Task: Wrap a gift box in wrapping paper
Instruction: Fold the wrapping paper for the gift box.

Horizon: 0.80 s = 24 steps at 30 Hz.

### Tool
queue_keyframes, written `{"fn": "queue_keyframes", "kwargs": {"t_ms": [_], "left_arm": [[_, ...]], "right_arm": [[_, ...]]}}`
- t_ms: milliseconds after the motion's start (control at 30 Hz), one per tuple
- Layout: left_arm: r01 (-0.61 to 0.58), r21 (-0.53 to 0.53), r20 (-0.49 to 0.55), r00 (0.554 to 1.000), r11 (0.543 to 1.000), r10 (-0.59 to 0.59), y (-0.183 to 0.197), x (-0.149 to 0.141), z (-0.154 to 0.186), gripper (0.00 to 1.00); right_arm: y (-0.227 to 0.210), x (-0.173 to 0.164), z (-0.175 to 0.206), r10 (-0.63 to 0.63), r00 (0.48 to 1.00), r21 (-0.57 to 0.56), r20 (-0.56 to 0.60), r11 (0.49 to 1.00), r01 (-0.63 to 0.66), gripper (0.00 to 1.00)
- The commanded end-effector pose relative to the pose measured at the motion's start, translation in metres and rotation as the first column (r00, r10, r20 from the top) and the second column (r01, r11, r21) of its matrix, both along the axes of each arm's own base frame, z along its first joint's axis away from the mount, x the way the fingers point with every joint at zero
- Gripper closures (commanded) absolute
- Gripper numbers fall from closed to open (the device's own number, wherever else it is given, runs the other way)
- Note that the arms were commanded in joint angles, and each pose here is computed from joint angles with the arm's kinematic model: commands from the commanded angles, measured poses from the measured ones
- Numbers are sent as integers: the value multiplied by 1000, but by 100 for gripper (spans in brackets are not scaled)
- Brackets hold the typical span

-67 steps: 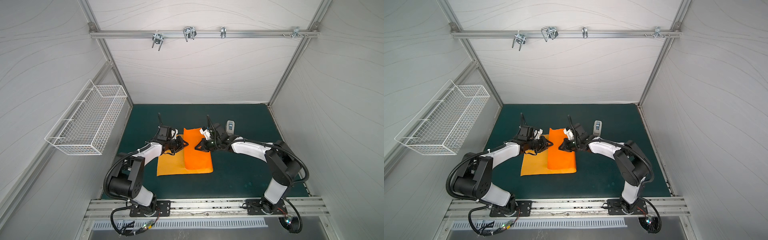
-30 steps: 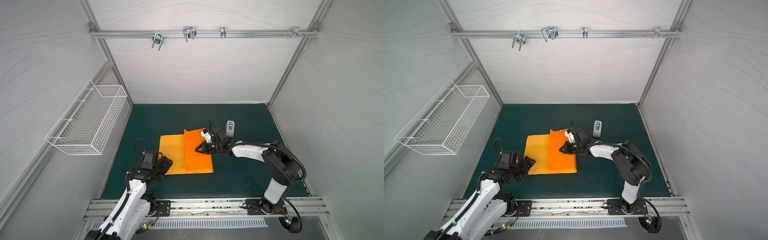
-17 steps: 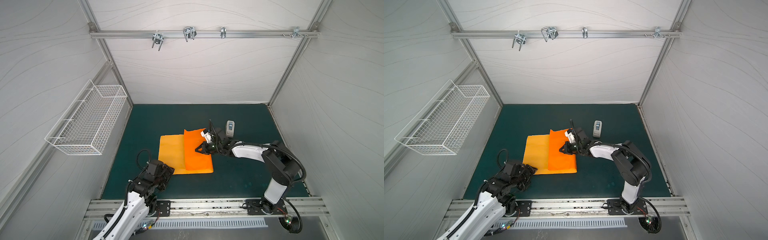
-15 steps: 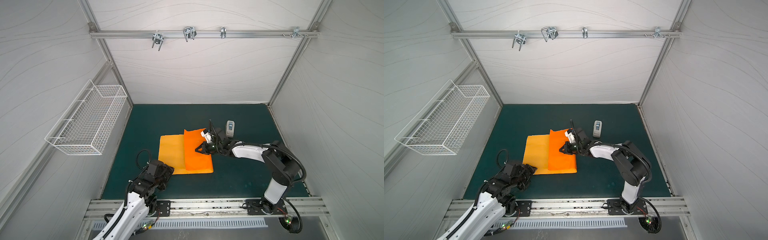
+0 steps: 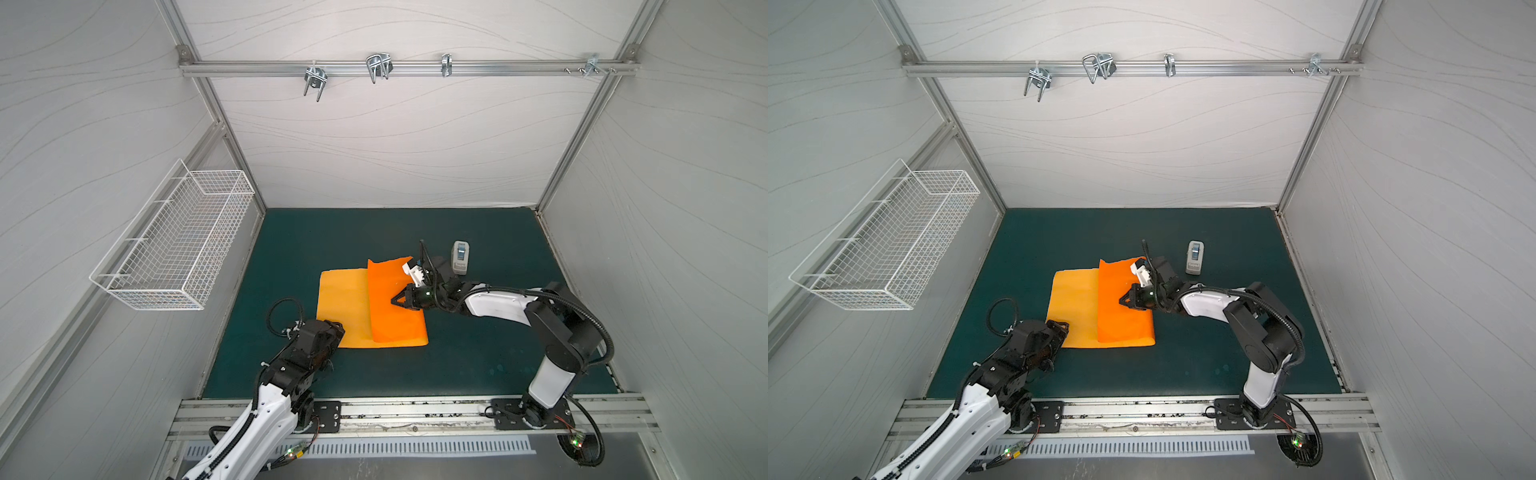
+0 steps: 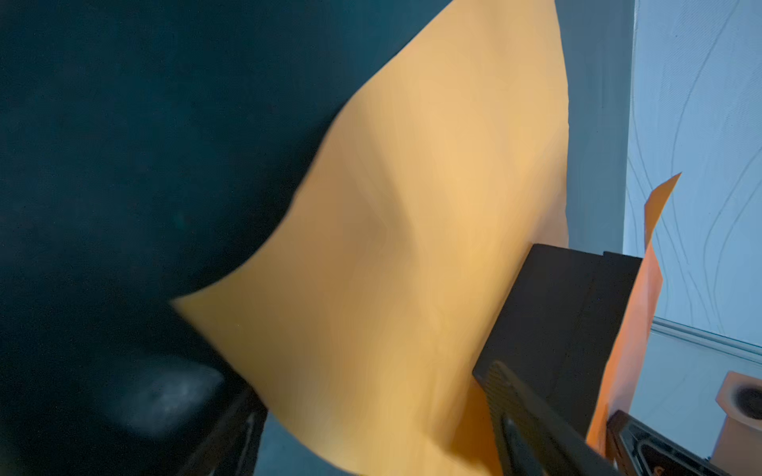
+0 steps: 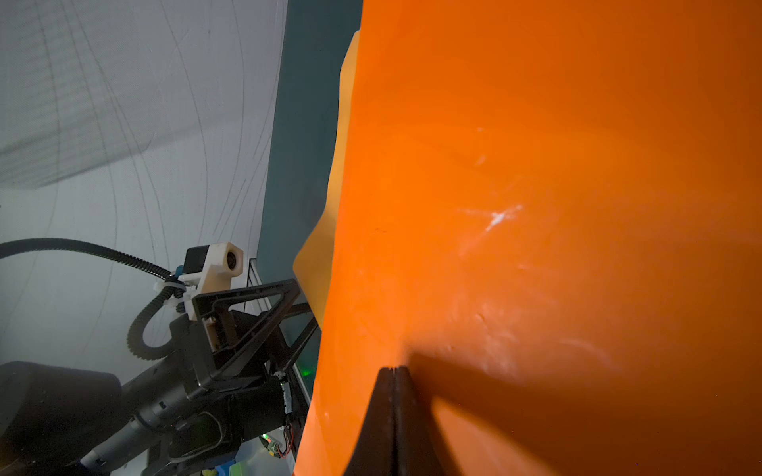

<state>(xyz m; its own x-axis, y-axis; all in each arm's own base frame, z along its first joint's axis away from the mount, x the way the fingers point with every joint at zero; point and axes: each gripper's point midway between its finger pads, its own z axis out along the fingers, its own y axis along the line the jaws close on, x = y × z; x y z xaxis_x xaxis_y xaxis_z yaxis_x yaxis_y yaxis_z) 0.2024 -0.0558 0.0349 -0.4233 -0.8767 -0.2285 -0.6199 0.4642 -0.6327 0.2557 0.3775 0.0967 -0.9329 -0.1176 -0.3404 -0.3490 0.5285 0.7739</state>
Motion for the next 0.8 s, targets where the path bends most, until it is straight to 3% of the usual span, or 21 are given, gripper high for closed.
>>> {"fn": "queue_keyframes", "kwargs": {"t_ms": [0,367,600,767], "left_arm": [[10,91,90,996,996,-18,6,22,20,16],[124,-21,181,976,992,-118,7,56,46,19],[264,-196,121,962,944,-244,-5,77,39,20],[284,-184,91,958,941,-271,-1,90,43,21]], "right_arm": [[-17,-12,-34,-22,994,-97,-104,995,12,100],[-17,-4,-29,-28,994,-83,-102,996,20,100],[-14,-3,-30,-20,994,-79,-106,997,12,100],[-14,-1,-29,-25,994,-77,-106,997,17,100]]}}
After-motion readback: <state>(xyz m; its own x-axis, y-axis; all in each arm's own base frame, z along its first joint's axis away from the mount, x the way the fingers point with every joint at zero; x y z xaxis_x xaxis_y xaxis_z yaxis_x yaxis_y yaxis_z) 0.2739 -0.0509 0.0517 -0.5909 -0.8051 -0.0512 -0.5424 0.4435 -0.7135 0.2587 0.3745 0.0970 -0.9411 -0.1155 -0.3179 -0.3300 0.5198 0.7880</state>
